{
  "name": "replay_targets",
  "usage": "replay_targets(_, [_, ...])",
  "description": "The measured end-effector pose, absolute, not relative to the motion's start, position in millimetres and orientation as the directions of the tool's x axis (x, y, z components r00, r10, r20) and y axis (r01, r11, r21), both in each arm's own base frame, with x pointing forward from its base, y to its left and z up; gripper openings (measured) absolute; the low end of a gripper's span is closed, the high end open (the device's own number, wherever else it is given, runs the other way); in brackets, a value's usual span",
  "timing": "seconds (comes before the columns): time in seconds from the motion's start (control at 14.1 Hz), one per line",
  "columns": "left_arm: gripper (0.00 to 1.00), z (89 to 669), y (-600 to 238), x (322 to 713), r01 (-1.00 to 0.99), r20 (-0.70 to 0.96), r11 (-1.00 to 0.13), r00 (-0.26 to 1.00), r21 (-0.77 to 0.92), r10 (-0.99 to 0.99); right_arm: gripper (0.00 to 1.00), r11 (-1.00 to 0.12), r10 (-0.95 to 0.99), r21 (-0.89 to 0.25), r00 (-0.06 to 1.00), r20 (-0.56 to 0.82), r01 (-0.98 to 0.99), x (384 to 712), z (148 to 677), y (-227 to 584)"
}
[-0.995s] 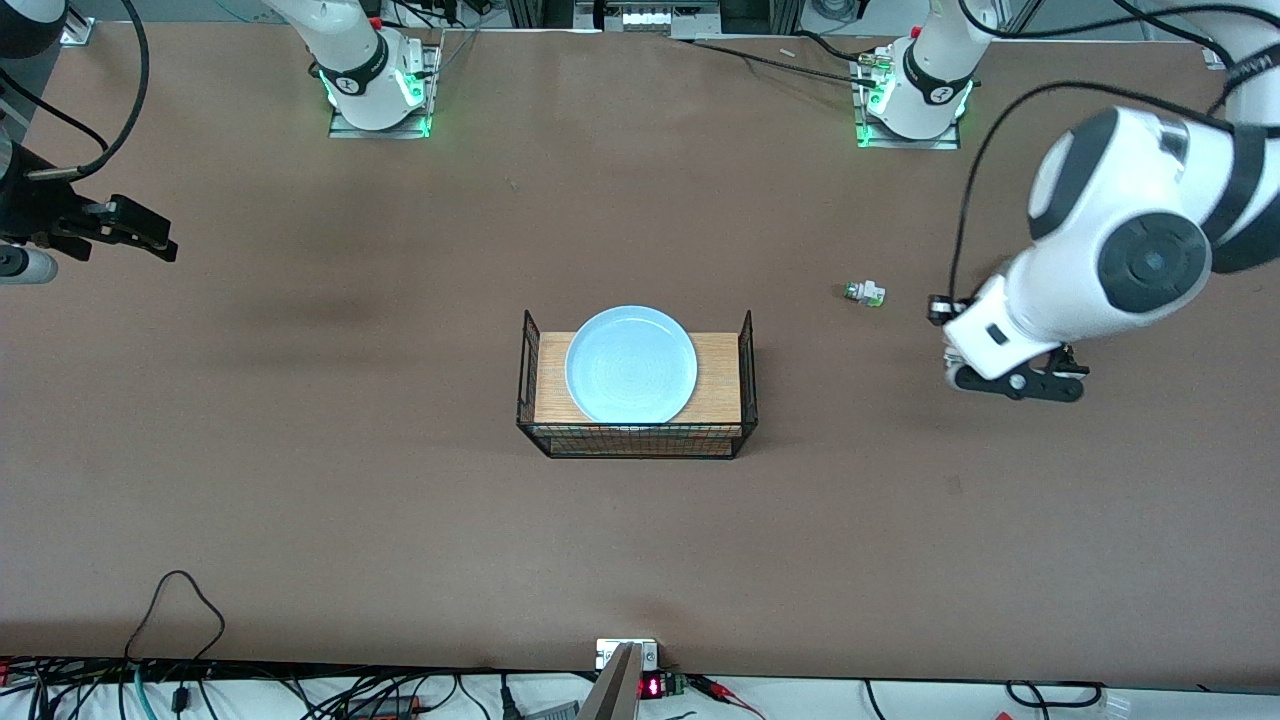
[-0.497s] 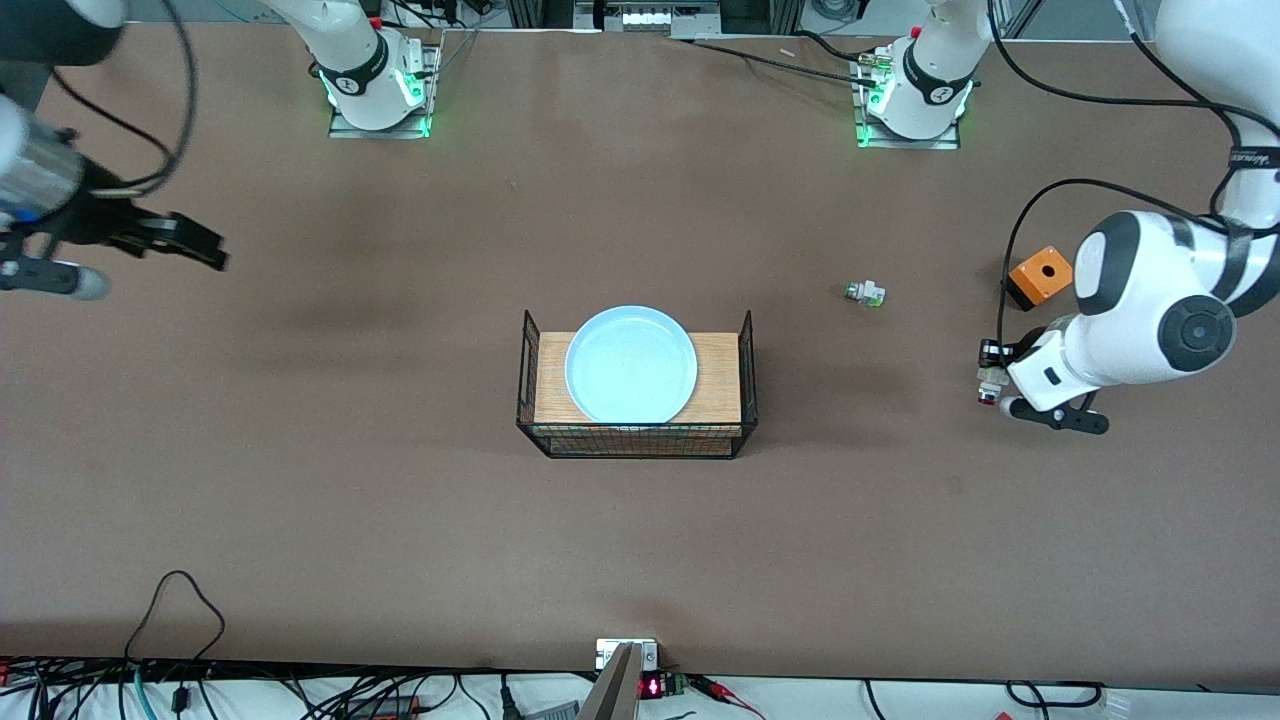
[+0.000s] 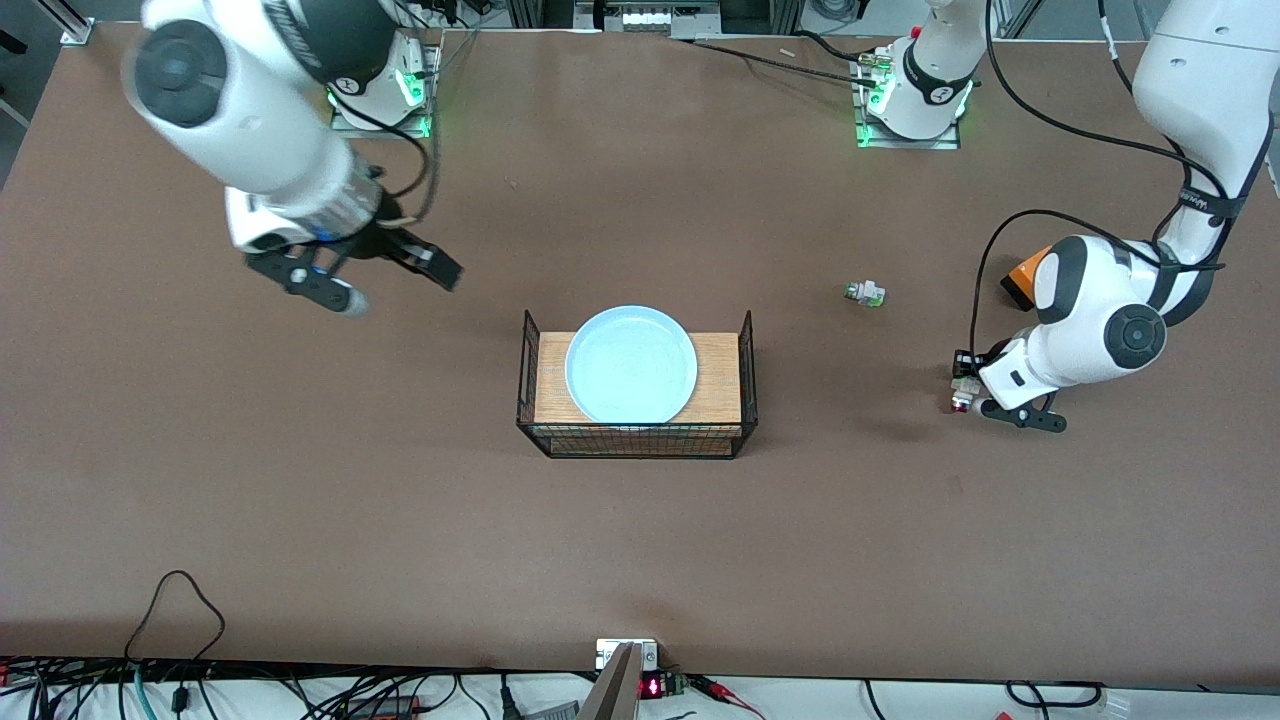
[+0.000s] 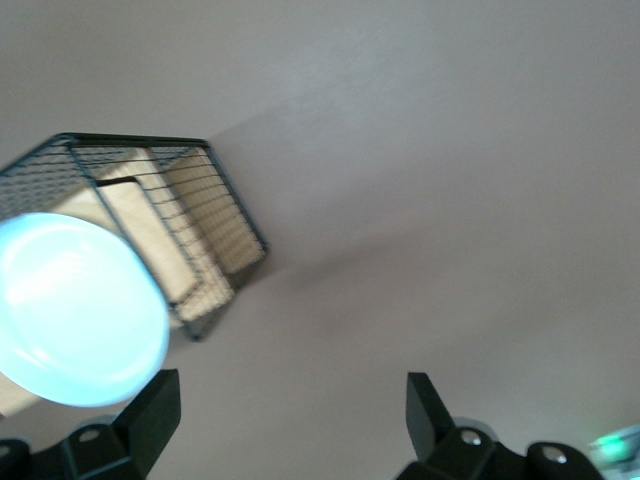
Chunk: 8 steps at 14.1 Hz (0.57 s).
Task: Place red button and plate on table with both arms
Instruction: 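Lower the button onto the table while the right gripper reaches the plate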
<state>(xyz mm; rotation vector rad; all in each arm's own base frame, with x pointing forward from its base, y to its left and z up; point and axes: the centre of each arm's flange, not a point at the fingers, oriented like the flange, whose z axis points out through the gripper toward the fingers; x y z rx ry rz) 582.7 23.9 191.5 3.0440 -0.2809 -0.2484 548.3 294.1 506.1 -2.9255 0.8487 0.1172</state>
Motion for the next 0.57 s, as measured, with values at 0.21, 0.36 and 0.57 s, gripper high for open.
replay_targets(0.21, [0.49,192,26,584,-0.173,-0.149,-0.981,0.972,0.088,-0.184,1.00,-0.746,-0.657,-0.054,0.747,-0.103,-0.664,548,480,348])
replay_targets(0.36, [0.68,206,28,588,-0.171,-0.186,-0.982,0.965,0.081,-0.183,1.00,-0.700,-0.704,-0.069,0.703,-0.103,-0.711,555,463,371])
replay_targets(0.57, [0.98,281,3,603,-0.170,-0.267,-0.984,0.947,0.053,-0.178,1.00,-0.645,-0.743,-0.129,0.658,-0.125,-0.753,565,431,397])
